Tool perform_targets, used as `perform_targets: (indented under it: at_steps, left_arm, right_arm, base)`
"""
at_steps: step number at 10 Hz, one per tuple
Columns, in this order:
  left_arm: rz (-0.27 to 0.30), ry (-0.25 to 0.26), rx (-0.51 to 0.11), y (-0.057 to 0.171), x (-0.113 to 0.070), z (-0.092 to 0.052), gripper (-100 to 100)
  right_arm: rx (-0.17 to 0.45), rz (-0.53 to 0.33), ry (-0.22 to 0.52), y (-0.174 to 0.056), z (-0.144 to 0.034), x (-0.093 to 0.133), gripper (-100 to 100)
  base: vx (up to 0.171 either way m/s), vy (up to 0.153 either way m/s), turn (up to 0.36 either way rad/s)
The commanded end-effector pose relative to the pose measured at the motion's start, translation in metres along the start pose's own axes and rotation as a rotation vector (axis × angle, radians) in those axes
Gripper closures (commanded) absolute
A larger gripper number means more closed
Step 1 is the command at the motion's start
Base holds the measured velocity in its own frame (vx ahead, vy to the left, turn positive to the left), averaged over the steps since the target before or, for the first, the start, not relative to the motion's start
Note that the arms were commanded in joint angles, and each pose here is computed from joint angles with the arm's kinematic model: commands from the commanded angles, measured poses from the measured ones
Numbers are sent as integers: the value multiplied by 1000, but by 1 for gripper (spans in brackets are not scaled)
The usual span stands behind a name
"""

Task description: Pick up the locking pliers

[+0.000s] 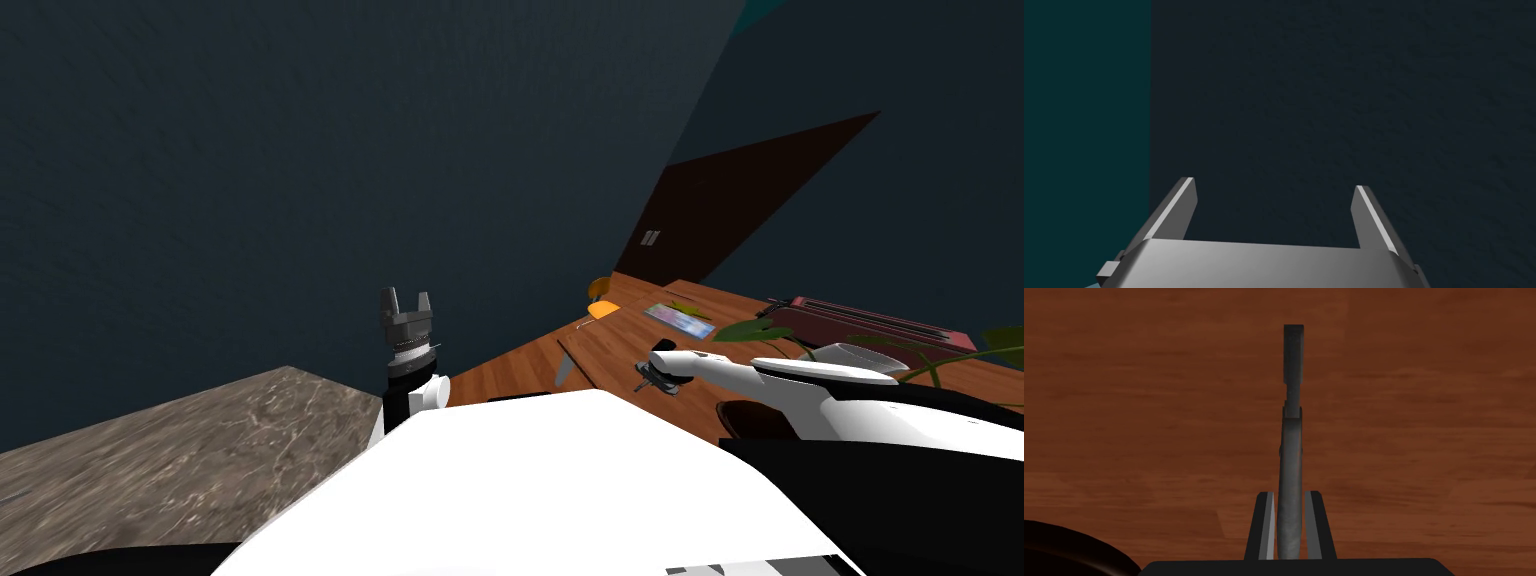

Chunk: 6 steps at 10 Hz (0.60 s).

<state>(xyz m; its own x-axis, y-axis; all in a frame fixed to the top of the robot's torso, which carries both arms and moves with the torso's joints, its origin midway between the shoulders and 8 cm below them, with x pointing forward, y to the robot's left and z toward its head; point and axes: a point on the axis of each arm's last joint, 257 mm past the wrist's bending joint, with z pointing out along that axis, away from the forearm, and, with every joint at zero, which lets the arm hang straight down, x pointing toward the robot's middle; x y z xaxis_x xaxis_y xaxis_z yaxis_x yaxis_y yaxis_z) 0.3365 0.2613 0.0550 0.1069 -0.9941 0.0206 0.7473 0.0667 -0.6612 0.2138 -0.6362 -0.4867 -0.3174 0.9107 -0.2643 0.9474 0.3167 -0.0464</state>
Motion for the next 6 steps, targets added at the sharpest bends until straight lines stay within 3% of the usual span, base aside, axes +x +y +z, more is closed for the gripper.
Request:
perform_targets:
  at_steps: [1,2,6]
  left_arm:
    - [0,0,0,0,0,0,0]
    - [0,0,0,0,0,0,0]
    - [0,0,0,0,0,0,0]
  right_arm:
    - [0,0,0,0,0,0,0]
    - [-1,3,-1,0,-7,-6,100]
    - [2,9,-2,-2,-15,-16,100]
  base:
    - [0,0,0]
    - [-6,31,21]
    - [-5,42,5]
